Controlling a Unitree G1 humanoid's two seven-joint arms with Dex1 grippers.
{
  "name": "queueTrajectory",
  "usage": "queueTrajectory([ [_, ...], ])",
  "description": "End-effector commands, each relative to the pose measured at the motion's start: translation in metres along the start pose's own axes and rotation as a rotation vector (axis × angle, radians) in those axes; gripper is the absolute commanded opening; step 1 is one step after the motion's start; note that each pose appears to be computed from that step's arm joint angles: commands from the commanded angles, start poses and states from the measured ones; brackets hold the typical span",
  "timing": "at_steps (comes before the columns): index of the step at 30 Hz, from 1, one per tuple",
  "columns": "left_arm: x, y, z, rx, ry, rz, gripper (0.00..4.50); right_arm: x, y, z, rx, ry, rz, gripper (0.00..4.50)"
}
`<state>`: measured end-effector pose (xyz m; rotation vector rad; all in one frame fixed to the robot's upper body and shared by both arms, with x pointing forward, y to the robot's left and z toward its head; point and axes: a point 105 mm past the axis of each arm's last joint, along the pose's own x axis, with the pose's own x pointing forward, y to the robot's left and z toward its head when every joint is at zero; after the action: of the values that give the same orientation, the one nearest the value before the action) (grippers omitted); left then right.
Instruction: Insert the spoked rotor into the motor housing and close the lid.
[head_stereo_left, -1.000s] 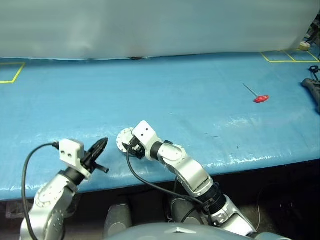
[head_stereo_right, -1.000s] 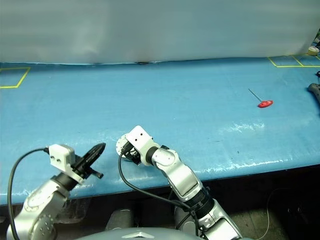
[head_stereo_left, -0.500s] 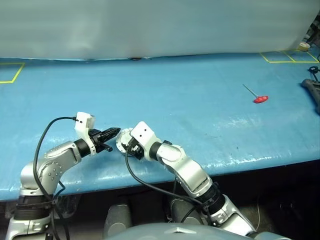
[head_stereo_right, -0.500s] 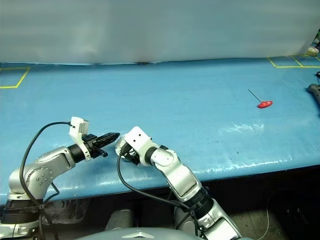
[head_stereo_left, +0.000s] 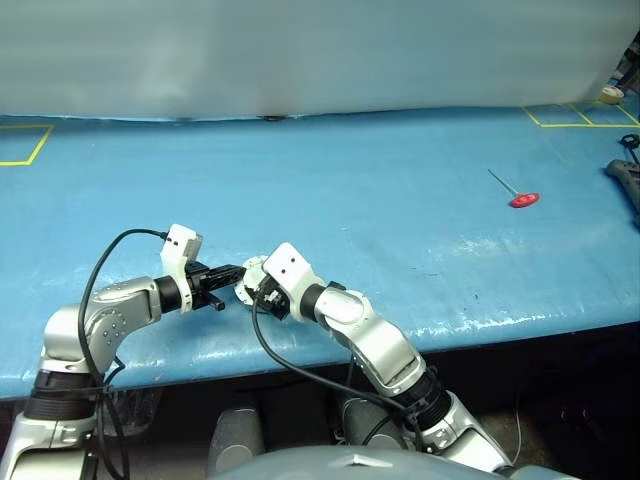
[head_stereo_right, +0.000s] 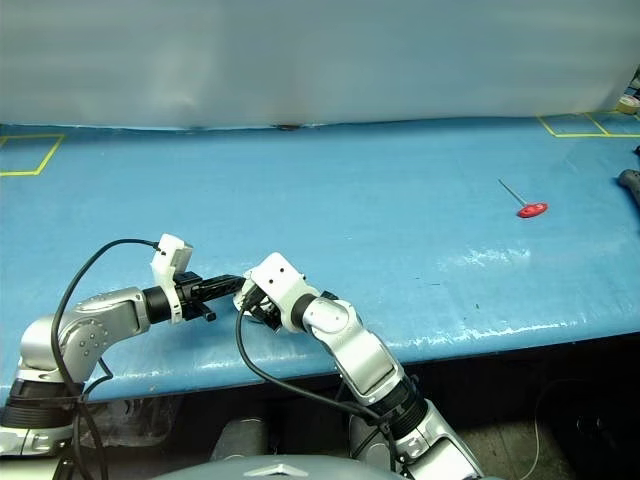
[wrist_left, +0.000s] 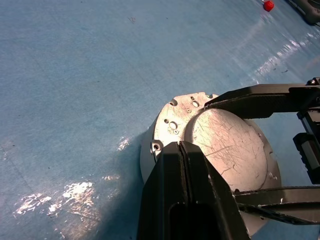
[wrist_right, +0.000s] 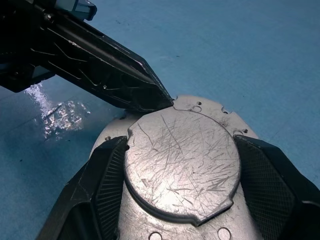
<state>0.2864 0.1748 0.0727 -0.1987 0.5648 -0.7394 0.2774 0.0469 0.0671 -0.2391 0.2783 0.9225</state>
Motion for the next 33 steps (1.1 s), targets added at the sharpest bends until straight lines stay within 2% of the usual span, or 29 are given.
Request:
queueTrajectory([
  [1, 0.006, -0.008, -0.013, -0.014, 0.052, -0.037, 0.00, -0.003, 0.001, -0.022, 0.034, 0.084, 0.021, 3.04],
  [3, 0.008, -0.009, -0.015, -0.017, 0.052, -0.042, 0.00, -0.008, -0.002, -0.025, 0.033, 0.096, 0.021, 3.78],
  [6, 0.010, -0.010, -0.018, -0.020, 0.055, -0.050, 0.00, -0.016, -0.006, -0.029, 0.038, 0.111, 0.009, 4.47],
  [18, 0.012, -0.012, -0.021, -0.011, 0.070, -0.064, 0.00, -0.069, -0.024, -0.033, 0.147, 0.136, -0.025, 4.47],
  [24, 0.014, -0.013, -0.021, -0.005, 0.073, -0.071, 0.00, -0.092, -0.037, -0.032, 0.445, 0.106, -0.009, 4.47],
  [28, 0.013, -0.012, -0.022, 0.000, 0.074, -0.072, 0.00, -0.086, -0.045, -0.017, 0.810, -0.023, -0.011, 4.47],
  [33, 0.012, -0.012, -0.022, 0.003, 0.077, -0.066, 0.00, -0.075, -0.040, 0.003, 1.022, -0.104, 0.075, 4.47],
])
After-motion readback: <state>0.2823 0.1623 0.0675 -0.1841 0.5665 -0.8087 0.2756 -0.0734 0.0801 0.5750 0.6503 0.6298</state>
